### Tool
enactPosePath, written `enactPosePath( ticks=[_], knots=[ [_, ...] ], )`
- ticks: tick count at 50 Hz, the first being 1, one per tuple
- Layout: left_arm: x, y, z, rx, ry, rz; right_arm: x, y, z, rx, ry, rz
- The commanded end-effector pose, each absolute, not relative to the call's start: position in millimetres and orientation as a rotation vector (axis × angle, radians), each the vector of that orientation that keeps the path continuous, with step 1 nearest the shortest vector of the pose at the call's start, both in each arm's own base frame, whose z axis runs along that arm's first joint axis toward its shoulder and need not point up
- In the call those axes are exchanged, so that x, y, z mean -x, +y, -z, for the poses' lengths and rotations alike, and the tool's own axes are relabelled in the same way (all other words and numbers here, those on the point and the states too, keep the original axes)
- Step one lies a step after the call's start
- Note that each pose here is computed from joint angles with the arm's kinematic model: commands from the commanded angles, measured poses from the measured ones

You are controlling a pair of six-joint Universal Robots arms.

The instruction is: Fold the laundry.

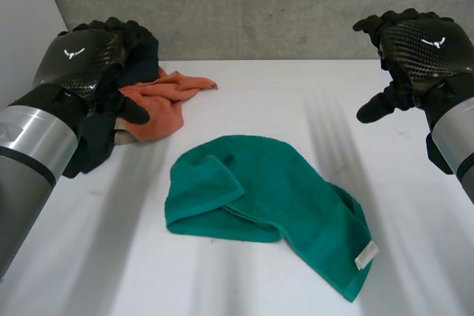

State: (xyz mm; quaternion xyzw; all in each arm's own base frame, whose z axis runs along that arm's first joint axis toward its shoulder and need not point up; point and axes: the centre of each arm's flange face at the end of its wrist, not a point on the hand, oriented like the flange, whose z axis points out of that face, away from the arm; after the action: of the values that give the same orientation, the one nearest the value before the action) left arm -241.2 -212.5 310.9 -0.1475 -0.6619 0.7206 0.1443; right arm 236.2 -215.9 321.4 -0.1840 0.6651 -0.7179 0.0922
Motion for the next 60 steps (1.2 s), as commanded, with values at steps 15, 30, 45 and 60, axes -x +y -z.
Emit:
enactPosePath(
  ticks=[15, 30, 45, 60],
  knots=[
    [248, -209, -308, 0.453, -1.895, -2.062, -238, -214, -318, 0.639, 2.013, 2.123],
    [308, -215, -234, 0.797, -1.961, -1.924, -232, -179, -220, 1.267, 2.333, 1.697],
    [353, -243, -160, 1.189, -1.942, -1.973, -227, -141, -137, 1.076, 2.314, 1.530],
    [357, -248, -151, 1.187, -1.954, -1.966, -232, -140, -126, 1.096, 2.212, 1.593]
  ],
)
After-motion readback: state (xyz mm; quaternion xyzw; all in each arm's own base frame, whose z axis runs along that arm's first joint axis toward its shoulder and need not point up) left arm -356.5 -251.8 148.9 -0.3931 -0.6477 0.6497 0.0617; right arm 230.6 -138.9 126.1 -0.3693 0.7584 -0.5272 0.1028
